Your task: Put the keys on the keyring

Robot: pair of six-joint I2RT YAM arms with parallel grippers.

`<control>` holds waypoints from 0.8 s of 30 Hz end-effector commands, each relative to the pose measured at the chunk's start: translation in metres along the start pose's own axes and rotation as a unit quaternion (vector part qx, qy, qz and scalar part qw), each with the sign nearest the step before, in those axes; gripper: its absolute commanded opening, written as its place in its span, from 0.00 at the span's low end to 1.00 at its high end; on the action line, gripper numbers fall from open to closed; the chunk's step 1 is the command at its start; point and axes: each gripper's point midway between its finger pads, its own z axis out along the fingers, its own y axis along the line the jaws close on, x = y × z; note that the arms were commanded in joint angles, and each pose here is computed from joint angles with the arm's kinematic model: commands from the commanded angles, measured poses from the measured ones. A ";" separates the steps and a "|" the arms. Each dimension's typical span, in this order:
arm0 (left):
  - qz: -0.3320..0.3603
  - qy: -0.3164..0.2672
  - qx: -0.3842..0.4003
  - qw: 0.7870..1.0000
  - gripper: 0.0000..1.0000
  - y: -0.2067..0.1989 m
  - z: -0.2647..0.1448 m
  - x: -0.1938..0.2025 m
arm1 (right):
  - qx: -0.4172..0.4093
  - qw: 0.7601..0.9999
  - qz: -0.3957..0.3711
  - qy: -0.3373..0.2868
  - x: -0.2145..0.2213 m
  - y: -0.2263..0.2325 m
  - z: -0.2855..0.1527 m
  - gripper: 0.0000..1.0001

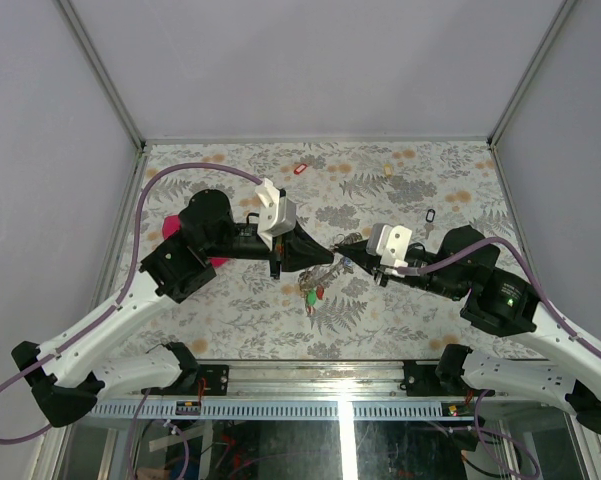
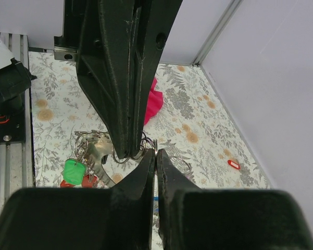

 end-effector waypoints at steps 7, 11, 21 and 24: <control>0.029 -0.028 -0.023 0.999 0.00 0.002 -0.006 -0.024 | 0.024 0.997 -0.007 -0.077 -0.042 -0.012 -0.007 0.00; 0.045 -0.038 -0.051 0.997 0.00 0.004 -0.016 -0.034 | 0.030 0.997 -0.009 -0.077 -0.041 -0.014 -0.009 0.00; 0.046 -0.033 -0.076 0.996 0.35 0.011 -0.019 -0.031 | 0.028 0.996 -0.009 -0.083 -0.044 -0.014 -0.010 0.00; 0.039 -0.030 -0.070 0.996 0.39 0.011 -0.016 -0.026 | 0.028 0.996 -0.009 -0.082 -0.044 -0.013 -0.010 0.00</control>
